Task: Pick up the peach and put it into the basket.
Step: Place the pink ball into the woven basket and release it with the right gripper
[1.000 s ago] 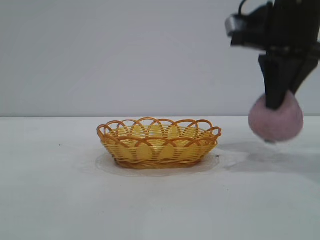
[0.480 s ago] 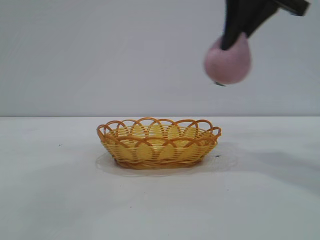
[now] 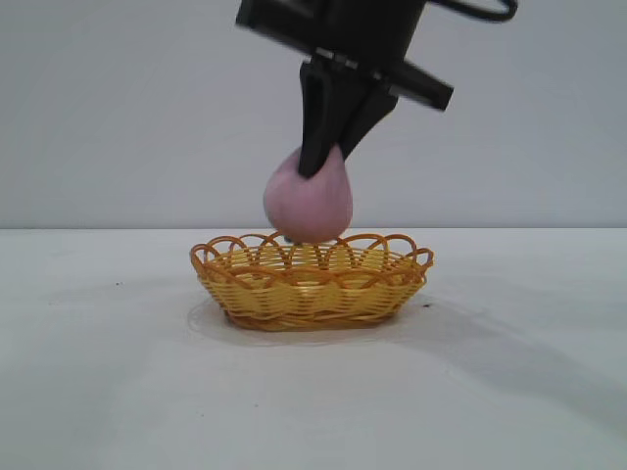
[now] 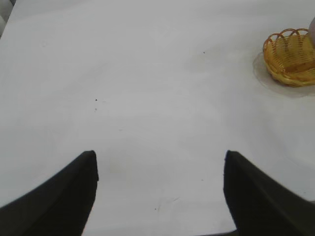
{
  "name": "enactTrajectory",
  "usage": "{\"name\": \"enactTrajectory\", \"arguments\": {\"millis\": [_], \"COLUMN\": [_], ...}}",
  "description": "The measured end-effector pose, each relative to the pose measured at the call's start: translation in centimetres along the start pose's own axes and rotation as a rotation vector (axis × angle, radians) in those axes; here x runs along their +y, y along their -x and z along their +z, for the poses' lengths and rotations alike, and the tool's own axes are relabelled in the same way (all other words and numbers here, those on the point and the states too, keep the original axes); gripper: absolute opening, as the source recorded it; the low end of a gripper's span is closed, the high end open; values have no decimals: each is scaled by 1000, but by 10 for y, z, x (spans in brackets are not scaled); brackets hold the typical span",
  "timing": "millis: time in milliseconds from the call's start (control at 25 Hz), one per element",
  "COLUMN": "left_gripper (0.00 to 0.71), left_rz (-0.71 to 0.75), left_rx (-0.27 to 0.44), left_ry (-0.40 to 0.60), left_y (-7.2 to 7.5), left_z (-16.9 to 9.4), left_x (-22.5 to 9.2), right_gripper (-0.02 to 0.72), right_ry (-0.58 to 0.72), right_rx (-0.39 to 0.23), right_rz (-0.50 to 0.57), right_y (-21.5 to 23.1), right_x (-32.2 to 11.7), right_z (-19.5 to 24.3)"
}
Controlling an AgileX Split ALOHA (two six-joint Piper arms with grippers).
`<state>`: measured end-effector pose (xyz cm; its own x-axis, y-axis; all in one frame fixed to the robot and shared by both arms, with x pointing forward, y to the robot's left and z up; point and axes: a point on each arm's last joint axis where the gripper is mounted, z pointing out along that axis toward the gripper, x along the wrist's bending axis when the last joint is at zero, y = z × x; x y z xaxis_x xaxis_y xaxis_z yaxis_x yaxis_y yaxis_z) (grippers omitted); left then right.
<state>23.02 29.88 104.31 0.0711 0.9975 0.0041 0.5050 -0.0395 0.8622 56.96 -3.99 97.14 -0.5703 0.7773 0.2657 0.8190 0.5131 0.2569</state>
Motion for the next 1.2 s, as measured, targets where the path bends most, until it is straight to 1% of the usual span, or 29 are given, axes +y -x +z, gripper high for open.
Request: {"name": "enactTrajectory", "arguments": {"millis": [40,80,160,200,400,520,720,760,840,1000,1200], "left_gripper": [519,519,519,519,519,519,519,519,519,519,519], "left_rz": [0,0,0,0,0,0,0,0,0,0,0], "left_rx": [0,0,0,0,0,0,0,0,0,0,0], "left_ry": [0,0,0,0,0,0,0,0,0,0,0], "left_y": [0,0,0,0,0,0,0,0,0,0,0], "left_z": [0,0,0,0,0,0,0,0,0,0,0], "left_x": [0,0,0,0,0,0,0,0,0,0,0], "right_gripper": [0,59,59,128,316,407,409,435,435,435,435], "right_ry": [-9,-19,-44,-48,-35,-30,-20,-12,14,45,46], "right_rx": [-1,-8,-12,-12,-20,-20,-20,-25,-33,-74,-142], "right_rz": [3,2,7,8,7,7,1,-4,-9,7,80], "right_y": [2,4,7,8,9,9,7,7,8,26,69], "right_x": [0,0,-2,-2,0,0,1,1,3,3,-2], "right_z": [5,11,21,24,27,27,20,17,4,-22,-47]}}
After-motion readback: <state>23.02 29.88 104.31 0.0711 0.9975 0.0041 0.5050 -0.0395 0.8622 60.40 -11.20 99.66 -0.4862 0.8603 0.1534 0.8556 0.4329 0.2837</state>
